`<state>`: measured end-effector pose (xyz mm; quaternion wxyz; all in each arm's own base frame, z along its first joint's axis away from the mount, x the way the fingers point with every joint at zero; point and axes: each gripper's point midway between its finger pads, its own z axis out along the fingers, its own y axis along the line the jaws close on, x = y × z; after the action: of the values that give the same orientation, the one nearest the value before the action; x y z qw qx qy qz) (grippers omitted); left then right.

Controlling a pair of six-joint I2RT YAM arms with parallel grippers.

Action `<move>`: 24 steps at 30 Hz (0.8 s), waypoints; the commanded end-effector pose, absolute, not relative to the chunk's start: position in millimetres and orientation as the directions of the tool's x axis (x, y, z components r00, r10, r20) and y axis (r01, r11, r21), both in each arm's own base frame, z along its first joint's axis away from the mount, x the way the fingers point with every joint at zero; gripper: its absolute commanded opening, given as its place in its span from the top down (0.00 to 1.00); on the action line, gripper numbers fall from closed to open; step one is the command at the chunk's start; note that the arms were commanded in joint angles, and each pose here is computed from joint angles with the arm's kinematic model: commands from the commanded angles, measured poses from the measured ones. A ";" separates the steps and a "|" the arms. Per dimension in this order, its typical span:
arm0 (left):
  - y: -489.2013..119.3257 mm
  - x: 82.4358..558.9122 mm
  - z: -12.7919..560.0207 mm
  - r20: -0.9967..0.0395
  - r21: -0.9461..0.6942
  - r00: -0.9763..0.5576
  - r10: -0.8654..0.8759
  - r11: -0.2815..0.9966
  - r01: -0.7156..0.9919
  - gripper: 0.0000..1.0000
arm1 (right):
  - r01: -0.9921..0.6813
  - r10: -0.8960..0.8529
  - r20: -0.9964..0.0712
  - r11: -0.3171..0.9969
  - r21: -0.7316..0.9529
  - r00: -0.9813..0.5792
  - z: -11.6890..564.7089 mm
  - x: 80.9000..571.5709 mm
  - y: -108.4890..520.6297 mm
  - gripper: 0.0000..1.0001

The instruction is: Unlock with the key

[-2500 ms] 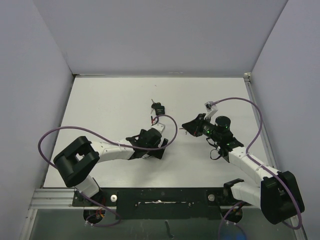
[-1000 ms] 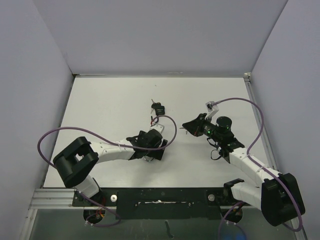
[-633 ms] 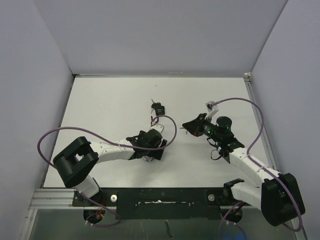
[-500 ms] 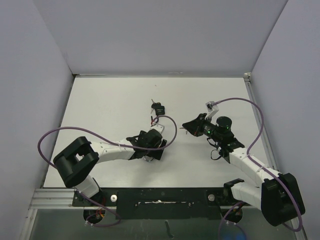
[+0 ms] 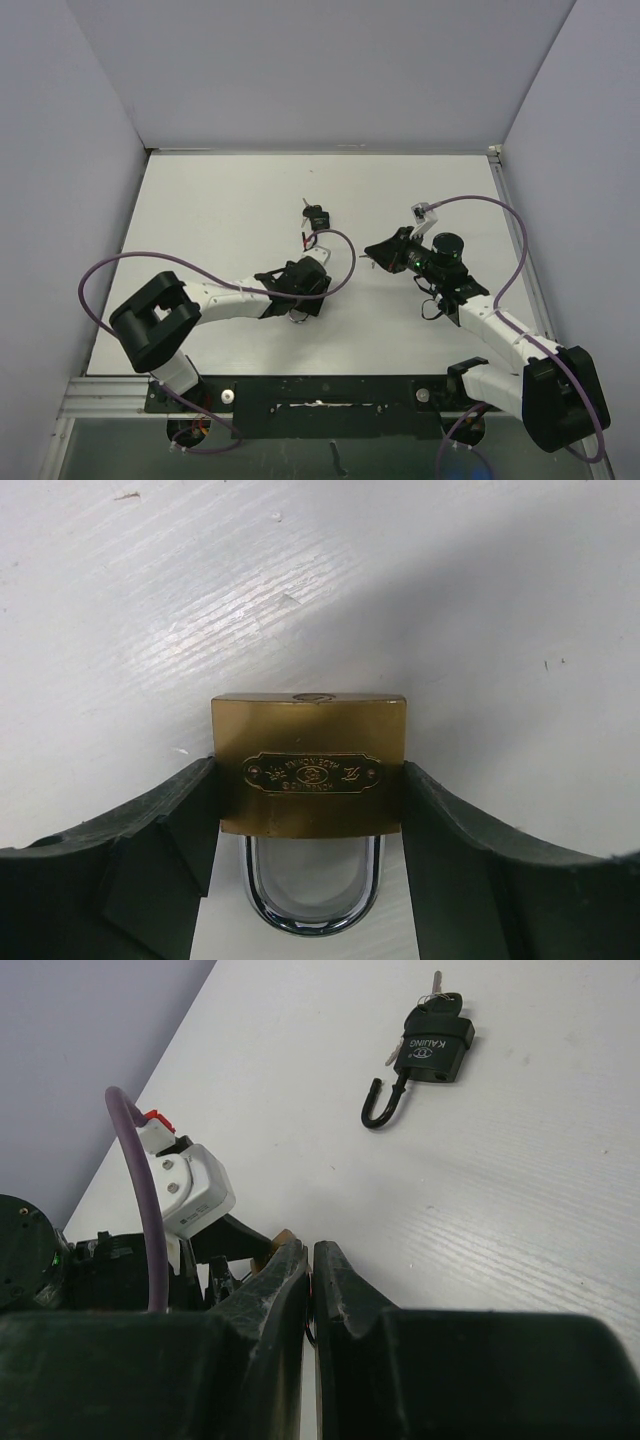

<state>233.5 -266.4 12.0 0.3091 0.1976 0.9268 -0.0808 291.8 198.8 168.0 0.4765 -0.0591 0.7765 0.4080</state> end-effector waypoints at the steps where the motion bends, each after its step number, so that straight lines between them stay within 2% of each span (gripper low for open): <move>1: -235.0 185.3 -35.9 -0.399 -0.017 -0.828 0.393 0.900 0.435 0.91 | -0.518 0.305 -0.817 0.652 0.554 -0.490 181.0 296.7 199.2 1.00; 2: -235.7 186.4 -33.6 -0.408 -0.019 -0.825 0.390 0.900 0.435 1.00 | -0.518 0.304 -0.816 0.651 0.555 -0.492 180.7 296.7 199.8 1.00; 7: -249.1 201.5 -9.9 -0.500 -0.039 -0.776 0.386 0.884 0.465 1.00 | -0.515 0.299 -0.816 0.655 0.553 -0.495 180.2 298.0 199.6 1.00; 15: -287.9 240.1 65.5 -0.761 -0.108 -0.570 0.308 0.807 0.581 1.00 | -0.498 0.275 -0.816 0.679 0.539 -0.509 177.1 299.5 196.6 1.00; 19: -299.8 254.7 104.3 -0.870 -0.144 -0.435 0.232 0.725 0.674 1.00 | -0.496 0.261 -0.817 0.687 0.531 -0.514 177.1 299.5 195.8 1.00; 24: -305.7 259.8 141.0 -0.966 -0.113 -0.227 0.122 0.591 0.799 1.00 | -0.499 0.235 -0.819 0.694 0.518 -0.523 175.2 297.1 196.9 1.00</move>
<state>233.8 -263.6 43.6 0.3741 0.2824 0.8603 -0.2006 286.7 195.2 150.3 0.4508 -0.0663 0.8012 0.3878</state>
